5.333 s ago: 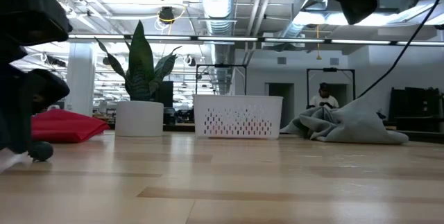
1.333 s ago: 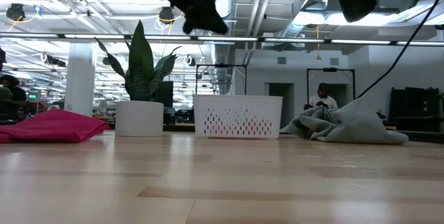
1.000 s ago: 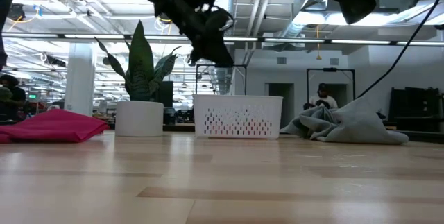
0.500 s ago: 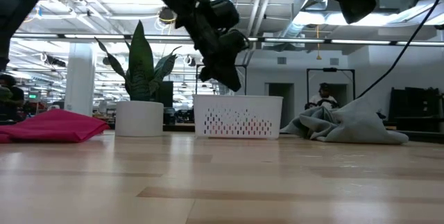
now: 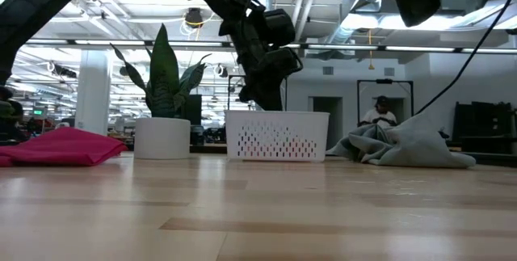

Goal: Pick and placing Produce into tupperware
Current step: Put the blueberry into the white bin, then return to Home Position

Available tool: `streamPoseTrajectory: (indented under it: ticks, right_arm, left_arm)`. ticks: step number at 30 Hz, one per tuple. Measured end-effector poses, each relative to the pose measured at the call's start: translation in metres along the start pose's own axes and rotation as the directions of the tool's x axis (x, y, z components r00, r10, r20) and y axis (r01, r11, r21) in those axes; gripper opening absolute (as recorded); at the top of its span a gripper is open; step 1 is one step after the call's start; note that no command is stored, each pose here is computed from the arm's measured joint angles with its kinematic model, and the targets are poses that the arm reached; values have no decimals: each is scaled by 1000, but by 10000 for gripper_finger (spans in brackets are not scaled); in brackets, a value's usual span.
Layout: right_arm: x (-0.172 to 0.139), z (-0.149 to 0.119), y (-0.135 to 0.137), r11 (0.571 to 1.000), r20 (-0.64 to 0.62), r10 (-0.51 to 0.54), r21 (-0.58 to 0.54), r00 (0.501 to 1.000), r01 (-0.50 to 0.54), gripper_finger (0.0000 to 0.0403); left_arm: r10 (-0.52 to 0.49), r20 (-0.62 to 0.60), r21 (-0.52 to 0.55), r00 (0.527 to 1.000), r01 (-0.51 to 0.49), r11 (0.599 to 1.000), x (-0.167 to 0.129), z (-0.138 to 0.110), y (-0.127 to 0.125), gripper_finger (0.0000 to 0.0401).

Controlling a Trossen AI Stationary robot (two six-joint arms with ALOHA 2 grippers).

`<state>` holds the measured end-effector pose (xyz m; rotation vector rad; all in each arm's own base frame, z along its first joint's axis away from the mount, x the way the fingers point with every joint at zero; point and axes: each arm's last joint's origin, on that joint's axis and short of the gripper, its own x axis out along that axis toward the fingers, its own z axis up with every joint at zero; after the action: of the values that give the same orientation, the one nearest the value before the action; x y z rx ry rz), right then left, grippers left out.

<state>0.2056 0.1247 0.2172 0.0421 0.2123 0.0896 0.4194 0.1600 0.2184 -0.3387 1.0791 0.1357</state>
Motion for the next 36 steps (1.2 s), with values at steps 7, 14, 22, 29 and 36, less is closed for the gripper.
streamPoseTrajectory:
  ticks: [7,14,22,29,36]
  right_arm:
    - [-1,0,1,1000,-1,6,-1,1000,-6,255]
    - [-1,0,1,1000,0,6,0,1000,-6,255]
    - [-1,0,1,1000,0,5,-14,1000,-5,255]
    - [3,3,-8,999,12,-39,-9,999,39,255]
    - [-6,19,-21,996,78,-71,66,994,66,255]
  left_arm:
    - [7,-10,-9,1000,-7,1000,0,-1,1,76]
    - [17,5,-12,1000,-17,1000,0,0,1,185]
    - [58,7,132,998,-58,990,-13,8,-2,283]
    - [-80,104,189,991,59,980,-57,27,-24,293]
    - [-435,313,430,844,282,857,-150,32,-58,293]
